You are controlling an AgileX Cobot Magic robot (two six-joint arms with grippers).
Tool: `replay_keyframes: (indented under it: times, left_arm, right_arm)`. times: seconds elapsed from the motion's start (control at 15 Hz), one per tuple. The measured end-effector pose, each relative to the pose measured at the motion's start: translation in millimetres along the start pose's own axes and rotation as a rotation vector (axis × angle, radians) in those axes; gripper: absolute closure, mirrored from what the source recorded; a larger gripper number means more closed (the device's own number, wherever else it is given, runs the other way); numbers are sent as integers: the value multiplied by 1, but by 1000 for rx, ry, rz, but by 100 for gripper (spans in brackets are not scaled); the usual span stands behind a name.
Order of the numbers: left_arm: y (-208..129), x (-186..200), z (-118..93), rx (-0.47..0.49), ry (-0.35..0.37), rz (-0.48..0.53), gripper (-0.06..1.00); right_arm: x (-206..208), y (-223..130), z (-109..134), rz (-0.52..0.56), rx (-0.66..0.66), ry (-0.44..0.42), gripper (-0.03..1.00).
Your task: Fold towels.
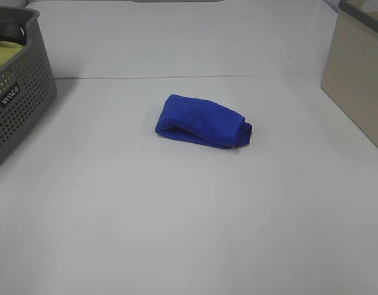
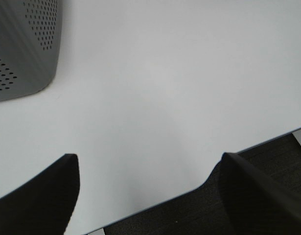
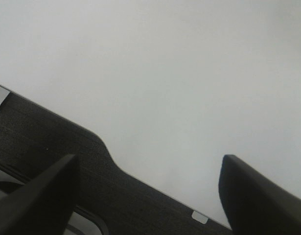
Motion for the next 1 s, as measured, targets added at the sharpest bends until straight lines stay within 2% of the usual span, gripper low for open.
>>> replay_keyframes:
  times: [0.67,0.8,1.0]
  left_arm:
    - [3,0,-3,7,-15,-17,20]
    - [2,0,1,36,18,-9,20]
    - [-1,3,12,122,129,-4,20]
  right_arm:
    - [-2,-3,0,14,2,0,21]
    - [-2,-2,-4,2,-42,-30,21]
    - [8,1,-16,-107,-143,-132,21]
Point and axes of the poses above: a point on each arm's last joint axis where the gripper is mounted, x pointing back along that axis away from the gripper, z along the wrist's bending axis when the last joint is at zero, y = z × x, the point moved 8 cm from there along -x, pointing out along that axis toward the gripper, and after that the axes turned 15 degrees about -x, right-handed, at the moved point
